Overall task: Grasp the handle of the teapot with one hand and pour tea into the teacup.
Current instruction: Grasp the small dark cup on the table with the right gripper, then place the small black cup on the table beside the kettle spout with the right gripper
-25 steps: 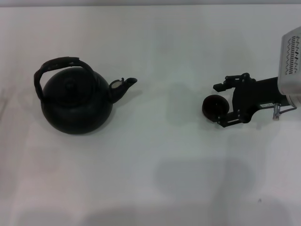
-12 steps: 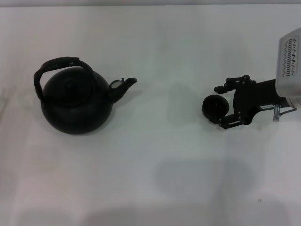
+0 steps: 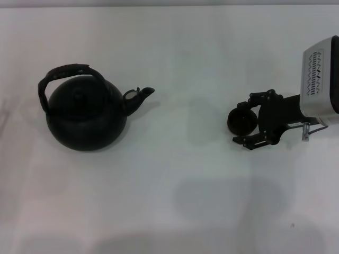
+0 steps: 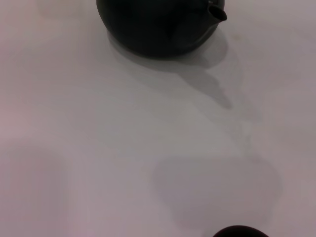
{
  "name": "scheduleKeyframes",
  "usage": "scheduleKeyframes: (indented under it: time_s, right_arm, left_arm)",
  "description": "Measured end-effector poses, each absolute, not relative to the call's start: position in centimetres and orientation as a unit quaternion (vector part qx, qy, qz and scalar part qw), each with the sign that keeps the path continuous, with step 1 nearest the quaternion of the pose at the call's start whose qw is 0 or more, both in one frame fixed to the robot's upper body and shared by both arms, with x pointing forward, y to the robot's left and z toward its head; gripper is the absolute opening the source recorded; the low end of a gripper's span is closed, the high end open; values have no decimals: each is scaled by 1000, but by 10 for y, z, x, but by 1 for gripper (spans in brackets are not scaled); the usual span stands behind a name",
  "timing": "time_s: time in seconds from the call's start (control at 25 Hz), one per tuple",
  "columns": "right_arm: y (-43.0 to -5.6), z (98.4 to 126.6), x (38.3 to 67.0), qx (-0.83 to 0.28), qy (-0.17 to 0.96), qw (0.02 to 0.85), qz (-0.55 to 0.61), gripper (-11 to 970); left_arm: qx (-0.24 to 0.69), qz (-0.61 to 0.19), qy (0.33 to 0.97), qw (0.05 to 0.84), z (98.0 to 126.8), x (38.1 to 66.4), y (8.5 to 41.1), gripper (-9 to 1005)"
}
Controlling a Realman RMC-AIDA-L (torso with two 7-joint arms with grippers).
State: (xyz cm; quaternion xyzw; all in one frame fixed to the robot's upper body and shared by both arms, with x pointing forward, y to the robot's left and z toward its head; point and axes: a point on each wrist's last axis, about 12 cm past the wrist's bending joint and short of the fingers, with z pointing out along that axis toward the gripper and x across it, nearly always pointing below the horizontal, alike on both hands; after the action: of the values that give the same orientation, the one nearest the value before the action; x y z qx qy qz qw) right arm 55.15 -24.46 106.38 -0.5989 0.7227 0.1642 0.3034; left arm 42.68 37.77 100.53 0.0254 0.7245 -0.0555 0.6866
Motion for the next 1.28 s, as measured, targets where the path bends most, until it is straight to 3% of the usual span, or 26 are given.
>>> scheduleKeyframes:
  time_s: [0.44, 0.64, 0.8, 1.28]
  right_arm:
    - [-244, 1062, 552, -595, 725, 306, 163, 829]
    - [-243, 1064, 552, -595, 724, 307, 163, 726]
    - [-239, 1073, 553, -588, 724, 312, 180, 727]
    - [-191, 1096, 567, -606, 705, 310, 196, 731]
  left_arm:
    - [26, -56, 724, 687, 1005, 427, 378, 690]
    - [24, -53, 726, 685, 1005, 424, 379, 691]
    - [24, -52, 726, 685, 1005, 423, 380, 691]
    - [29, -56, 721, 690, 1007, 424, 379, 691]
